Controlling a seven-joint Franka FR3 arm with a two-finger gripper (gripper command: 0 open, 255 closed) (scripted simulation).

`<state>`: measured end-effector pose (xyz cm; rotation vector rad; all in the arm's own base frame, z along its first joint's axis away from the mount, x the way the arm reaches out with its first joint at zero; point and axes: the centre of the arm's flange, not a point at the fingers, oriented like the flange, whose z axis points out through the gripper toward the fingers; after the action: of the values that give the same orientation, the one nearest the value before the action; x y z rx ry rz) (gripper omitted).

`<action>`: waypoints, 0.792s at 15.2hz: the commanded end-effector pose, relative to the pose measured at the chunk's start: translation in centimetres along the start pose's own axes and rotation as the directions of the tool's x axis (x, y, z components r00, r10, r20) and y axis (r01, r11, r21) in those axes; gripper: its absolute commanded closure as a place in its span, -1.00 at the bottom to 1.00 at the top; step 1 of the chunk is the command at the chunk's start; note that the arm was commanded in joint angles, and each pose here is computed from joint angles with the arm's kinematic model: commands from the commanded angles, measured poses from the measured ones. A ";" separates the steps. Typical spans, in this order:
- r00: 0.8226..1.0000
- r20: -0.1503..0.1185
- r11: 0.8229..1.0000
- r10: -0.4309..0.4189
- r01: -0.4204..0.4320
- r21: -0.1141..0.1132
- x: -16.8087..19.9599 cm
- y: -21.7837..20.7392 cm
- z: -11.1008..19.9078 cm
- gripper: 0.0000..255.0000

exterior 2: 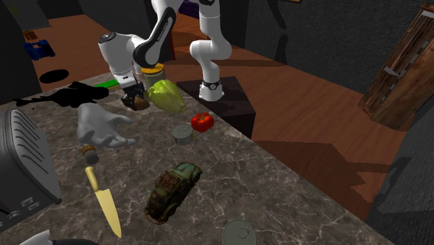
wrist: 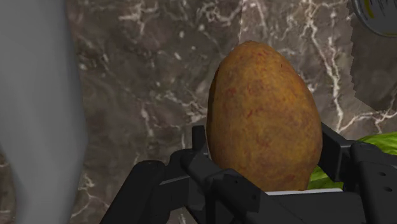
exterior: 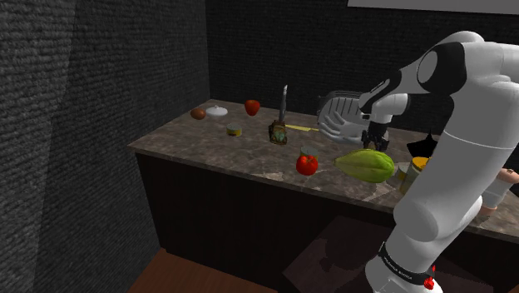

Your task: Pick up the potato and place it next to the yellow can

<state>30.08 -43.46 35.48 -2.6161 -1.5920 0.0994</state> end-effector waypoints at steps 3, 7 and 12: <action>1.000 0.000 1.000 0.000 0.000 0.000 0.0 0.2 2.1 1.00; 1.000 0.000 1.000 0.000 0.000 0.000 0.0 0.2 2.2 1.00; 1.000 0.000 1.000 0.000 0.000 0.000 0.0 0.2 2.2 -1.00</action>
<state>30.03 -43.47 33.23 -2.6166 -1.5922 0.0993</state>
